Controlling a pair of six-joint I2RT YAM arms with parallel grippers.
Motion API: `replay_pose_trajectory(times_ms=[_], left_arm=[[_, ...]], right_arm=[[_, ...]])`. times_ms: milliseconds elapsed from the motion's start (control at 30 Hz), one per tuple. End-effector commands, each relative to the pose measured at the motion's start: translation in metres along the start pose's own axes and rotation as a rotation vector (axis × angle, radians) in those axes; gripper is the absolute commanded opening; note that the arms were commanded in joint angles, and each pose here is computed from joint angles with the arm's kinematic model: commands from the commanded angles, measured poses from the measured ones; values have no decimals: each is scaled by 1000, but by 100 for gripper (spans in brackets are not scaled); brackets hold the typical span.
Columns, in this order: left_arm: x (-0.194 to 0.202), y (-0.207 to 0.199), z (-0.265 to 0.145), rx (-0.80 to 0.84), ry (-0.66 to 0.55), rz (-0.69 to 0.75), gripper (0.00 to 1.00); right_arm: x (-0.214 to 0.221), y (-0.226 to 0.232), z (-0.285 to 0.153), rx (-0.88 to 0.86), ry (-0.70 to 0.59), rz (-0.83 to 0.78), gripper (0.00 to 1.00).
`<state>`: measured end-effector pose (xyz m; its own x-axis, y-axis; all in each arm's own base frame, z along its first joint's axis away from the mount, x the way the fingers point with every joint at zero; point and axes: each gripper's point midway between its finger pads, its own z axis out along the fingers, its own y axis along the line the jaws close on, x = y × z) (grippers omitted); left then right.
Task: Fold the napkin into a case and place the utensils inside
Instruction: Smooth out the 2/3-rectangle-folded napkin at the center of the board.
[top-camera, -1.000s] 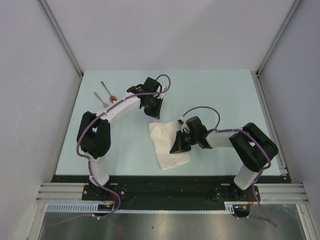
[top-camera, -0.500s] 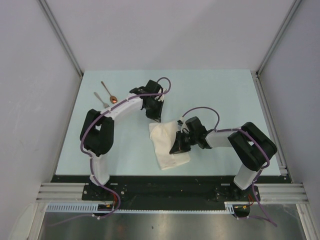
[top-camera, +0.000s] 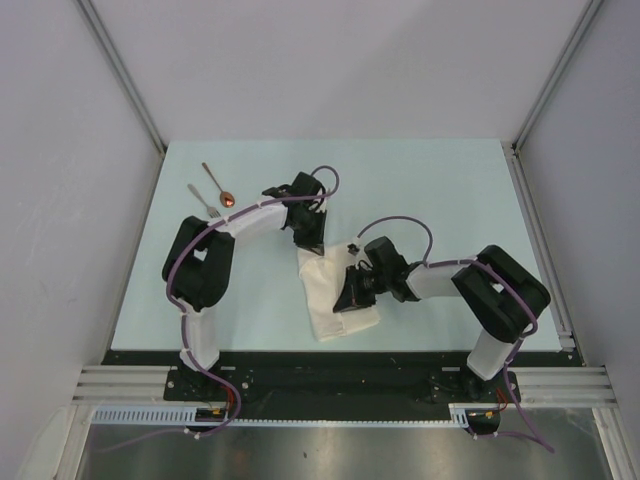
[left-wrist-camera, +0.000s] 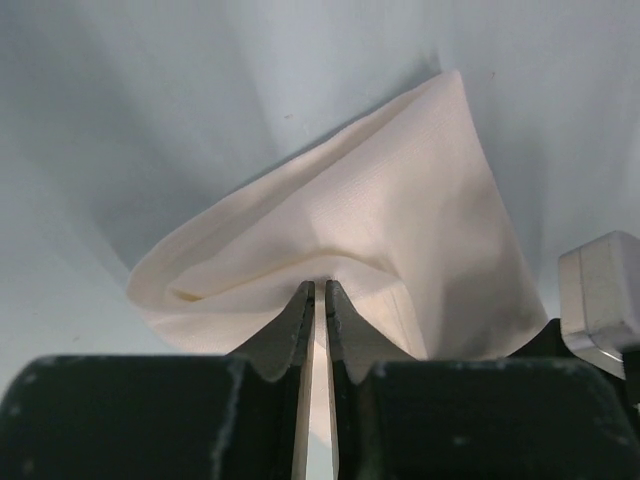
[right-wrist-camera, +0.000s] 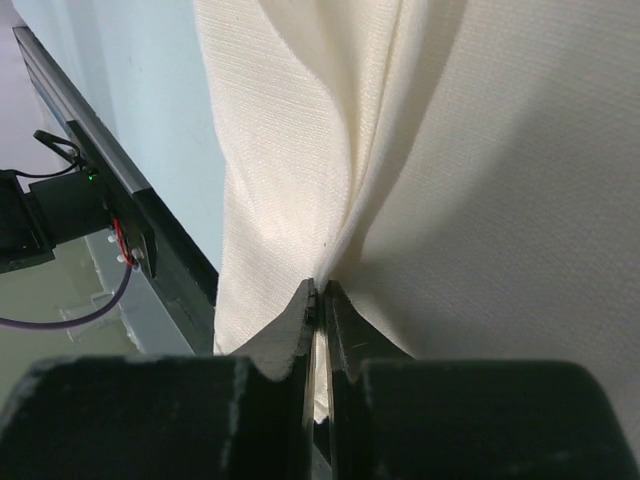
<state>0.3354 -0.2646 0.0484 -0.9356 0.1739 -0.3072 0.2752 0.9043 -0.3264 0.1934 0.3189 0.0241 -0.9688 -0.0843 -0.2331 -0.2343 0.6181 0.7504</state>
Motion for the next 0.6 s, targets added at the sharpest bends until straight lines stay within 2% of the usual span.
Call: replay_pose_trajectory(times_ms=[0,267,400,567], left_arm=[[-10,-4,2,14,-48,-50,12],[-17,1,13,-8,-105,-138,11],[-20,5,20,-19,-129,-177,9],[-34,8,15,-35,-227,-219,9]], right_arm=[[-9,-1,2,1,-17,-9,7],[-14,-2,-8,37,-36,-34,11],[-13,-4,-13,68,-41,-41,18],[-11,-5,-22,110,-59,-47,29]])
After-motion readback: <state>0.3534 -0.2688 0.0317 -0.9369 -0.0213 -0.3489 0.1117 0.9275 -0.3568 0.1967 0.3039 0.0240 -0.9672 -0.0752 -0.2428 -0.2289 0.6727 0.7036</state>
